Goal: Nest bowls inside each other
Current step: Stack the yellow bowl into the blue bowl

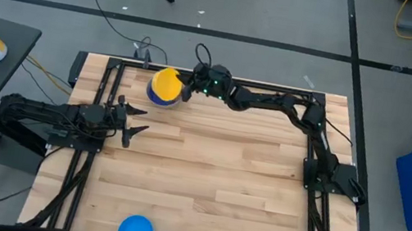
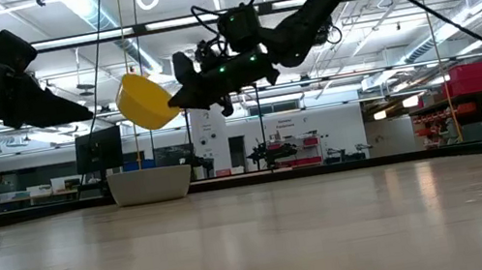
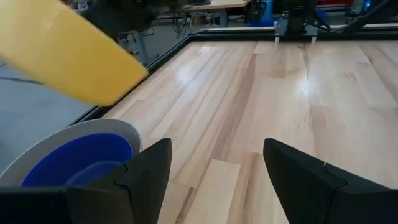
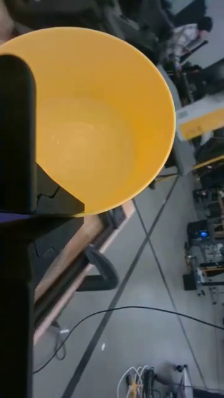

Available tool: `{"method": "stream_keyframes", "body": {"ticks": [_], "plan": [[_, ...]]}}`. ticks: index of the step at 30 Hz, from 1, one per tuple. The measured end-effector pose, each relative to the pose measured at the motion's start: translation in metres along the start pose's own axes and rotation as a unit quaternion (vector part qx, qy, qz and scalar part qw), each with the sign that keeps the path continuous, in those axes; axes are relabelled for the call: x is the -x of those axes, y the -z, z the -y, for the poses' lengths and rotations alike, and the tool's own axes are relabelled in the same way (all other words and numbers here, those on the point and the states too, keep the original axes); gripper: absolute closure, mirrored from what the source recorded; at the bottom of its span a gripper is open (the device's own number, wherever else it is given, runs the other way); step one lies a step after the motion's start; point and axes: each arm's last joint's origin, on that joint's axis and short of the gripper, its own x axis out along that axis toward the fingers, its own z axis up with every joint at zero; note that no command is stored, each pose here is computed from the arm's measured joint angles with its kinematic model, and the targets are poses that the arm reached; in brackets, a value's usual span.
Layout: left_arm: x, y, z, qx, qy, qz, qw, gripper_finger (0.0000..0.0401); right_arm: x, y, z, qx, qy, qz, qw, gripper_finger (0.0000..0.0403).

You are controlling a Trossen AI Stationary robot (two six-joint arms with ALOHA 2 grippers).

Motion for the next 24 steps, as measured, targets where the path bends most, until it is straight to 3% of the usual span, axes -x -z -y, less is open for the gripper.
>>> {"method": "stream_keyframes", "body": {"ticks": [14, 24], "plan": [[0.000, 0.000, -0.001, -0.003, -0.009, -0.002, 1.000, 0.0140, -0.020, -0.015, 0.022, -0.021, 0.033, -0.039, 0.998, 0.0402], [0.000, 0.000, -0.001, 0.000, -0.009, 0.000, 1.000, 0.0140, -0.027, -0.008, 0.027, -0.032, 0.003, -0.089, 0.996, 0.0402]]}}
